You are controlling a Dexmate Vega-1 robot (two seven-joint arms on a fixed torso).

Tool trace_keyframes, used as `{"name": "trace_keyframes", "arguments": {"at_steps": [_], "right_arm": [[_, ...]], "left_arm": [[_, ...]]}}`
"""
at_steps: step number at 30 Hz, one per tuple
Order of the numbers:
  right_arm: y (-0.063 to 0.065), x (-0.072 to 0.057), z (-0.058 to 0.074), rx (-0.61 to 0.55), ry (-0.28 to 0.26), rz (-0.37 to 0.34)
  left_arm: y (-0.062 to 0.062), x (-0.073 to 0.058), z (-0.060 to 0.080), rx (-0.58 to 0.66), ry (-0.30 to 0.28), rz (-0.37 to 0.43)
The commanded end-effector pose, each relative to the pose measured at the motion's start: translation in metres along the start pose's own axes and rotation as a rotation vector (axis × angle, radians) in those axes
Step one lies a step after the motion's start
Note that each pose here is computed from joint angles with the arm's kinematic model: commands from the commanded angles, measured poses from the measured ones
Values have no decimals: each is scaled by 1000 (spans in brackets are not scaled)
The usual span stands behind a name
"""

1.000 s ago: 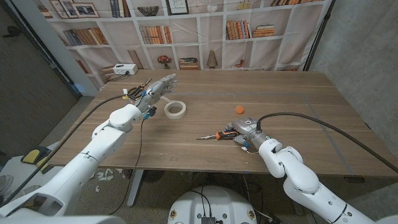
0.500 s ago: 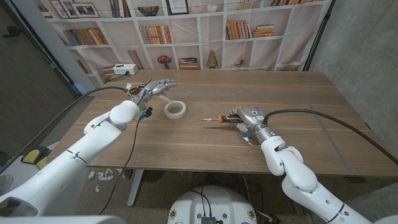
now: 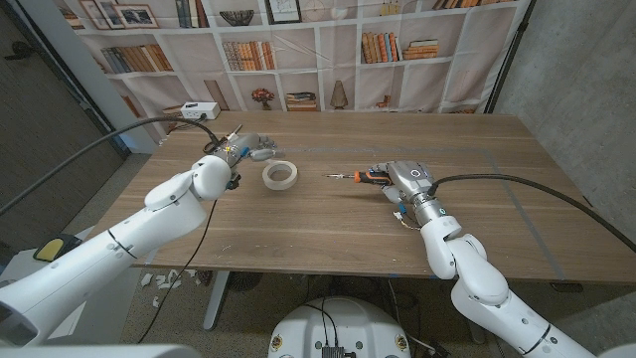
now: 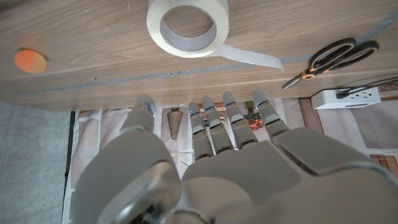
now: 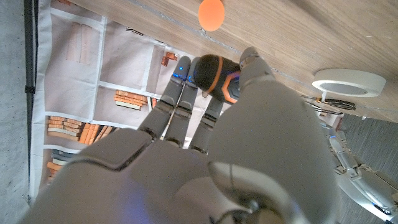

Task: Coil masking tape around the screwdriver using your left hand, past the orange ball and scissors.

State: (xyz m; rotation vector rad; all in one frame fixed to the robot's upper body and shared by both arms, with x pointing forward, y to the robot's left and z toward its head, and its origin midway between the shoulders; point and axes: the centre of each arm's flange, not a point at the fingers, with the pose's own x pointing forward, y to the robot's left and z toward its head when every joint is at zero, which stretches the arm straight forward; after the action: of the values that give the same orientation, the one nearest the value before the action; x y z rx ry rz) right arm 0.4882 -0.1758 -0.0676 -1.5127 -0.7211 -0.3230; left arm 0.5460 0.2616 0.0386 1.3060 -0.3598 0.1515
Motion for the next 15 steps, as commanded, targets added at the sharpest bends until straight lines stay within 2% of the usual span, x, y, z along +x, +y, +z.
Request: {"name": "trace_keyframes", "arguments": {"at_steps": [1, 4, 15], "right_arm": [[-4, 0, -6, 17, 2, -37], [-5, -1, -8, 25, 8, -43], [-15, -1, -9, 101, 26, -100]], "left_arm": [[6, 1, 6, 189, 78, -61], [3, 8, 8, 227, 81, -112], [-10, 28, 22, 363, 84, -173]]}}
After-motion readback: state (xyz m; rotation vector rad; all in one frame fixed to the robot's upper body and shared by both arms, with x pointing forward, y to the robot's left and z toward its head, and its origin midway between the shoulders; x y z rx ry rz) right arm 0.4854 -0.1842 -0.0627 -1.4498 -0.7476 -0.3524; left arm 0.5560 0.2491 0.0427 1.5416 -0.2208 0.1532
